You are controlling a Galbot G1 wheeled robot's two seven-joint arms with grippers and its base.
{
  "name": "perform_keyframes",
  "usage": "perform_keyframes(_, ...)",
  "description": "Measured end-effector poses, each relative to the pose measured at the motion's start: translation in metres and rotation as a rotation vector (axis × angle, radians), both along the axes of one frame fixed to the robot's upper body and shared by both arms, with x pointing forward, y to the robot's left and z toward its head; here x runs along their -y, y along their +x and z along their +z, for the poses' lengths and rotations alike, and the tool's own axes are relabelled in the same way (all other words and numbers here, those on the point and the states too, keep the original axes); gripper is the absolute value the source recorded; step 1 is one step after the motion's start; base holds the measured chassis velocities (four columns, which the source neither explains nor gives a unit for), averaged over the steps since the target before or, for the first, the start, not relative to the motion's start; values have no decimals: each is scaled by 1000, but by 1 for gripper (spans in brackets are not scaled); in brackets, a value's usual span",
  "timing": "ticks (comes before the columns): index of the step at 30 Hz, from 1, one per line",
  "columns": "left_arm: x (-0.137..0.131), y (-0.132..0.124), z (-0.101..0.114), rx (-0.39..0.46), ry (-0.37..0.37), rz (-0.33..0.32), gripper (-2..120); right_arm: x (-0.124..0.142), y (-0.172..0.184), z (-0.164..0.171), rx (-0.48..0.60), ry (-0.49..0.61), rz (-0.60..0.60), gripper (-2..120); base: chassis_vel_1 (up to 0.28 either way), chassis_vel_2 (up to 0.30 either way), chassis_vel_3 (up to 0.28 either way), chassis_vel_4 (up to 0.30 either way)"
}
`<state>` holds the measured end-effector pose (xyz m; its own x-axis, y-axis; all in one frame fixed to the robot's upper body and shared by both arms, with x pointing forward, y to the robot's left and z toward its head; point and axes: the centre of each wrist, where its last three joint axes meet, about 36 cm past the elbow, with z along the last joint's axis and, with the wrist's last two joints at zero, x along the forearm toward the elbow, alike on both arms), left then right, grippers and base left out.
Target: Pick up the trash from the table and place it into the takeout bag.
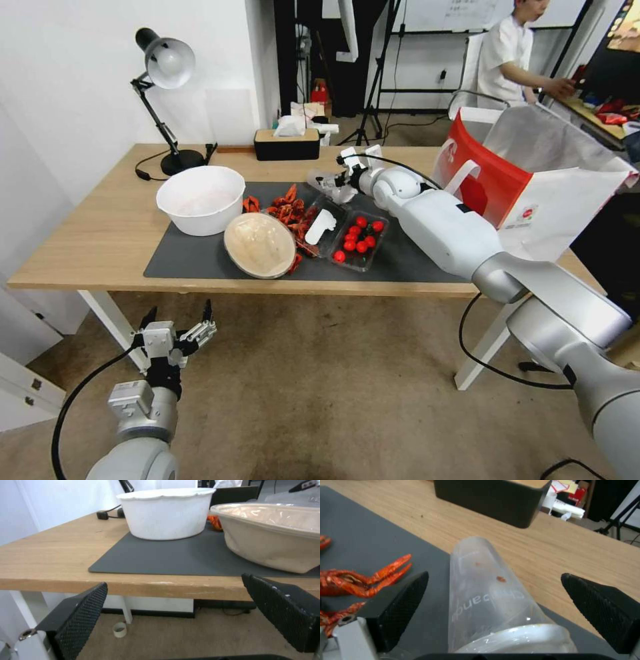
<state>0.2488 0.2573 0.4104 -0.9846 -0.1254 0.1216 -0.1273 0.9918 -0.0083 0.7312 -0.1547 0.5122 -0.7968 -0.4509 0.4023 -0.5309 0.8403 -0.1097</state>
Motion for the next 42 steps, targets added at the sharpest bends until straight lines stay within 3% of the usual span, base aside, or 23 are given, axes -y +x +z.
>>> perform_keyframes(33,0,-1,2,12,0,2,100,23,-2,-18,-43,-43,-26,99,0,0,0,0)
perform_keyframes(38,0,0,3,14,0,1,100,25,-4,-20,-45,-40,-22,82,0,0,0,0)
perform_keyframes(42,0,0,3,15,1,1,100,25,-5,-20,-45,-39,-20,77,0,0,0,0)
